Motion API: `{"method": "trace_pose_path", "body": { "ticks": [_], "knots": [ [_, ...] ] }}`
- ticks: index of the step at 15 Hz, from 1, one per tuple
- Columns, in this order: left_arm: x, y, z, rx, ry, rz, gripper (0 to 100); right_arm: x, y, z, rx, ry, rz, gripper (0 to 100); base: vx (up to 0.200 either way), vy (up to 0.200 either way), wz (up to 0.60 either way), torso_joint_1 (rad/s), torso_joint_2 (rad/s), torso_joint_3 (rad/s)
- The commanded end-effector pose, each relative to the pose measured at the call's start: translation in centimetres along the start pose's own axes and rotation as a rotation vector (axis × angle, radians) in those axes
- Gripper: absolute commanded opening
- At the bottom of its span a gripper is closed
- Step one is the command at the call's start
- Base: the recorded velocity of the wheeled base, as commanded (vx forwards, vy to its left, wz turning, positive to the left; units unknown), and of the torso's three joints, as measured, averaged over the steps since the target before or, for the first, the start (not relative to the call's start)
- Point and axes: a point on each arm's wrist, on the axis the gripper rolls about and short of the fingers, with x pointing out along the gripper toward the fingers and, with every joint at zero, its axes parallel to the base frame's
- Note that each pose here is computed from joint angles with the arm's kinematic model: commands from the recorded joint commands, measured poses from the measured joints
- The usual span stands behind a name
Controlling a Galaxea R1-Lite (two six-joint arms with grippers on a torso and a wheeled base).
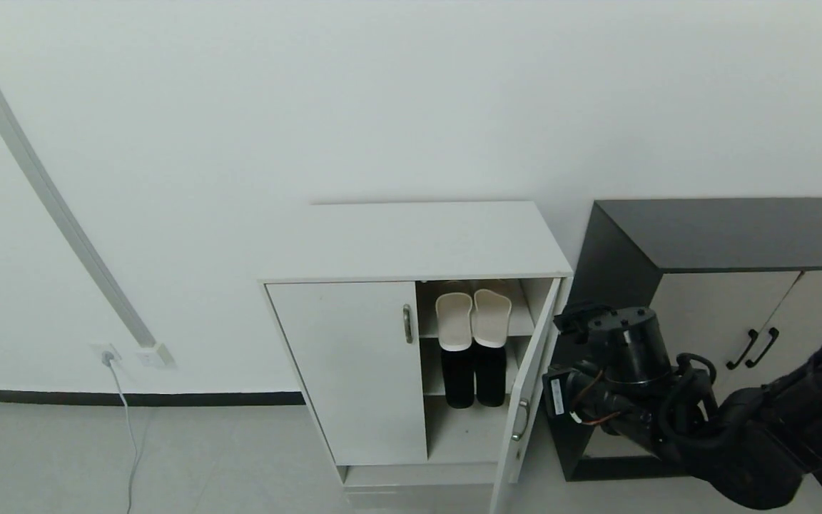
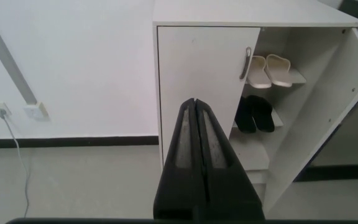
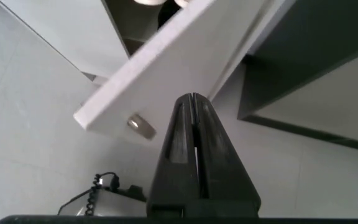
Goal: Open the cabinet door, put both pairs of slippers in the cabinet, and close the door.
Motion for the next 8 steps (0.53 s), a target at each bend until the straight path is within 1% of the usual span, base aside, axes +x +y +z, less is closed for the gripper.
{"method": "trace_pose_path", "body": {
  "ticks": [1, 3, 8],
  "knots": [
    [0.0, 0.0, 0.0, 0.000, 0.001, 0.001, 0, 2.3, 0.6, -1.1, -0.014, 0.035, -0.006, 0, 0.000, 0.000, 0.00, 0.000, 0.00, 0.000],
    [0.0, 0.0, 0.0, 0.000, 0.001, 0.001, 0, 3.9, 1.2, -1.1, -0.012, 0.034, -0.006, 0, 0.000, 0.000, 0.00, 0.000, 0.00, 0.000],
    [0.0, 0.0, 0.0, 0.000, 0.001, 0.002, 0, 6.9, 2.4, -0.4, 0.006, -0.021, 0.001, 0, 0.000, 0.000, 0.00, 0.000, 0.00, 0.000]
  ]
}}
